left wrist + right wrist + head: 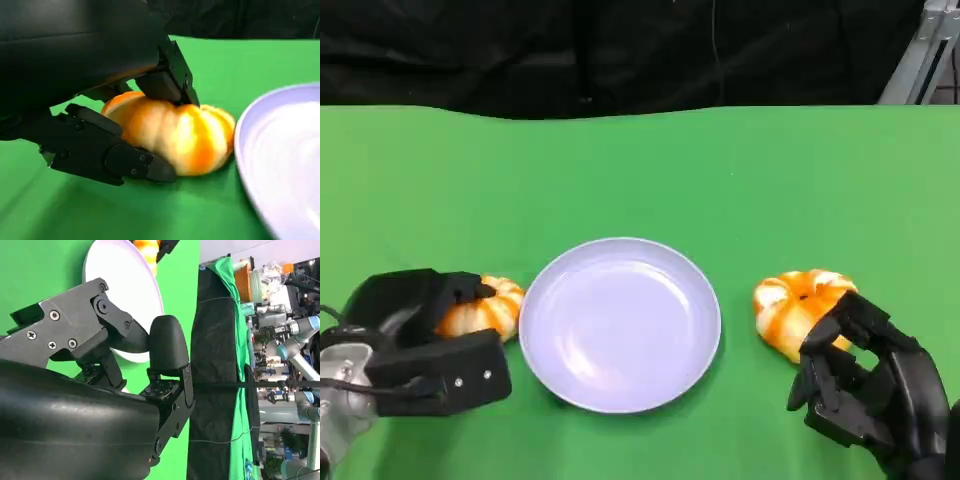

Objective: Grasp the bread from the table and place it into the plate.

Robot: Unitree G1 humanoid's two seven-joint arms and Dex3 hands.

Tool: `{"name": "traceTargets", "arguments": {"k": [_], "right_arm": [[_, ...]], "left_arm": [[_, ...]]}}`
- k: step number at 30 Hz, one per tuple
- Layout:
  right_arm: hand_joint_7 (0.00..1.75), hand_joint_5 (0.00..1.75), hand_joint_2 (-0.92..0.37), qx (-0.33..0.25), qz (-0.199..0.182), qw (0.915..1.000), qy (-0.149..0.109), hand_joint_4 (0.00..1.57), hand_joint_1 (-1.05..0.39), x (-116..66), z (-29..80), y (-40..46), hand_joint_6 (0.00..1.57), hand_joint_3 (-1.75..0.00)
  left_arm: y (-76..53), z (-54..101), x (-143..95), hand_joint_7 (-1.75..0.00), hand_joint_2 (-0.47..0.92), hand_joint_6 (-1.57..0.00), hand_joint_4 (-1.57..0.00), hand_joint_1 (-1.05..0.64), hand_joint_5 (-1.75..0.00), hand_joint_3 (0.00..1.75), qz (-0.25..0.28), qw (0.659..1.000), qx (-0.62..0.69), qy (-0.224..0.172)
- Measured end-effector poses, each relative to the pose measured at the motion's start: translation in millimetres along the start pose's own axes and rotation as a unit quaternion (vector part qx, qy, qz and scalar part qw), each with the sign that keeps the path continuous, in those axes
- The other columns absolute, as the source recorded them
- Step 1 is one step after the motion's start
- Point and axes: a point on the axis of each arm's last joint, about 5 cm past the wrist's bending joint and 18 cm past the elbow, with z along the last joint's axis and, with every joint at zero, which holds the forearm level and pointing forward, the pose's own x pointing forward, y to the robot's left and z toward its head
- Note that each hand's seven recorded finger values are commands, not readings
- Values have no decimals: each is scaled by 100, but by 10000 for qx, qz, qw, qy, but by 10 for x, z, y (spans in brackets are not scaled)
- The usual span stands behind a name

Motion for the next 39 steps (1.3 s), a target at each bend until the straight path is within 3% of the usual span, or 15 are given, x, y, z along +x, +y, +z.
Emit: {"name": "traceTargets", "arguments": {"k": [1,2,4,11,17,20,23,24,28,31,39], "right_arm": [[163,175,-61,1,-1,10000,0,83,-12,0,0,-1,64,-110],[162,175,-61,0,-2,10000,0,83,-12,0,0,-1,64,-109],[162,175,-62,-4,-3,10000,1,83,-13,0,0,-3,63,-109],[162,175,-62,-23,-8,10000,2,83,-13,-3,3,-21,64,-108],[163,175,-62,-26,4,10000,19,84,-14,-5,-4,-24,63,-109],[162,175,-62,-37,2,10000,20,84,-15,-6,-7,-26,63,-109],[161,175,-61,-48,0,10000,11,84,-16,-6,-8,-27,64,-108],[161,175,-62,-50,-3,10000,11,84,-16,-6,-9,-27,64,-108],[161,175,-62,-52,-7,10000,13,84,-15,-6,-10,-27,64,-109],[162,175,-62,-49,-7,10000,12,84,-15,-7,-9,-27,64,-109],[164,175,-61,-43,-12,10000,8,85,-15,-5,-9,-24,64,-110]], "left_arm": [[0,0,0,-160,91,-59,-69,2,-173,12,19,10000,-5,2],[1,0,0,-169,92,-53,-67,2,-174,28,48,10000,-12,4],[-2,-4,-6,-173,92,-48,-65,1,-174,38,115,9999,-37,17],[23,-10,-17,-174,92,-51,-67,1,-175,45,386,9989,-263,52],[209,-49,-7,-174,90,-52,-67,-2,-175,45,867,9950,-502,56],[279,-27,10,-165,87,-60,-69,0,-175,44,1005,9937,-493,-32],[375,31,38,-161,85,-63,-70,1,-175,48,1175,9916,-509,-203],[410,51,45,-160,78,-64,-71,-1,-175,61,1235,9906,-524,-271],[482,119,47,-158,64,-67,-72,-2,-175,86,1354,9874,-607,-547],[480,165,25,-153,61,-71,-71,1,-172,89,1348,9856,-677,-759],[464,462,0,-167,65,-65,-71,5,-175,85,1278,9772,-812,-1487]]}}
